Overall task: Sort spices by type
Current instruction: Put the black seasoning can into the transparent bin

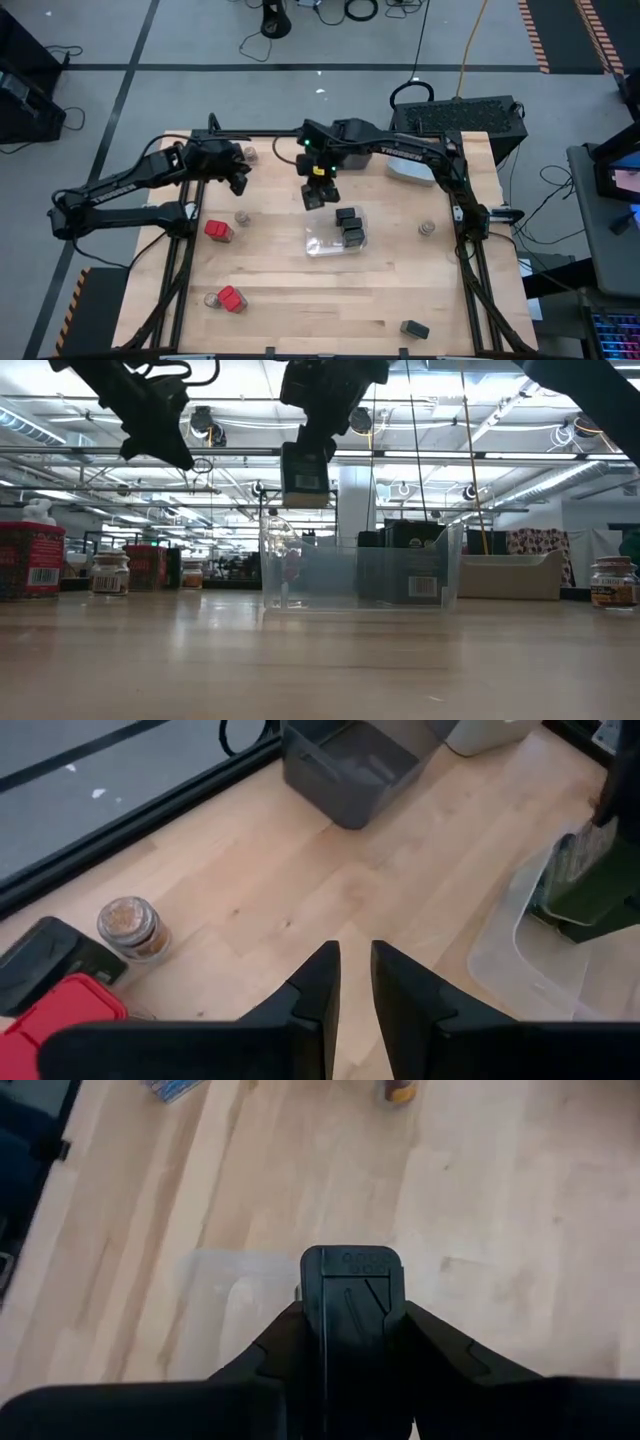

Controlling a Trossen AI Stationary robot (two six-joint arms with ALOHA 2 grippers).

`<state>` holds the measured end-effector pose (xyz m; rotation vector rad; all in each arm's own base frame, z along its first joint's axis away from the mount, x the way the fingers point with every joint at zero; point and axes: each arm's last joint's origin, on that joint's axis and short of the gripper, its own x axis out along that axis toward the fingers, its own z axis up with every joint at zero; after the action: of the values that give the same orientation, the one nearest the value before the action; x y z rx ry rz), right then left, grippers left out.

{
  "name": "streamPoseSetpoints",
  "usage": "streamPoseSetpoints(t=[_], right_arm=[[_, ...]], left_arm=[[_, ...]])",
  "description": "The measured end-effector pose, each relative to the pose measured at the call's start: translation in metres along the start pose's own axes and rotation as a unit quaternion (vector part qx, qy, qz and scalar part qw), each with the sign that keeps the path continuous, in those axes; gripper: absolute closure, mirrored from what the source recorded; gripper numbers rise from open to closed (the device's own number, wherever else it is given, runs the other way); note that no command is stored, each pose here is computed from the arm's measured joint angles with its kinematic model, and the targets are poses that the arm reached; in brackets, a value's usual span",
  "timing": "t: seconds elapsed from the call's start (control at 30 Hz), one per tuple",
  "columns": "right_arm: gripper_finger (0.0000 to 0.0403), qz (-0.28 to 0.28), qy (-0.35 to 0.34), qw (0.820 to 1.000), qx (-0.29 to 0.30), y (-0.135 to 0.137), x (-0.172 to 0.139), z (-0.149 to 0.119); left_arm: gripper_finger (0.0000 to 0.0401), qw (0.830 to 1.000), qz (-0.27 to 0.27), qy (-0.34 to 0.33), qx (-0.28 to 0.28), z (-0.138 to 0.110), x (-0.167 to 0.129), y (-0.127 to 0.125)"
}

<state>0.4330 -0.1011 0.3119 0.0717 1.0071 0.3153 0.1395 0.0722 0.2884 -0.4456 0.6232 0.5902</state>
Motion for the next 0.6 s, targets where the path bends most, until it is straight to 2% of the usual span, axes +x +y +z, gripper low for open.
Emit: streamPoseSetpoints(t=[0.2,0.33,0.47,0.6], right_arm=[[0.0297,-0.001,0.005,1.000,0.000,0.023,-0.001,-0.005],[0.0297,-0.037,-0.045,0.998,-0.004,0.039,-0.003,-0.020],[0.0297,-0.075,-0.105,0.992,0.006,0.049,0.011,-0.042],[0.0297,-0.097,-0.122,0.988,0.013,0.057,0.022,-0.057]], left_arm=[[0.0335,1.000,-0.004,-0.002,0.018,0.000,0.000,0.000],[0.0335,0.999,-0.023,-0.019,0.028,0.004,0.000,-0.002],[0.0335,0.997,-0.046,-0.049,0.030,0.010,-0.001,-0.005],[0.0335,0.996,-0.050,-0.060,0.032,0.013,-0.001,-0.006]])
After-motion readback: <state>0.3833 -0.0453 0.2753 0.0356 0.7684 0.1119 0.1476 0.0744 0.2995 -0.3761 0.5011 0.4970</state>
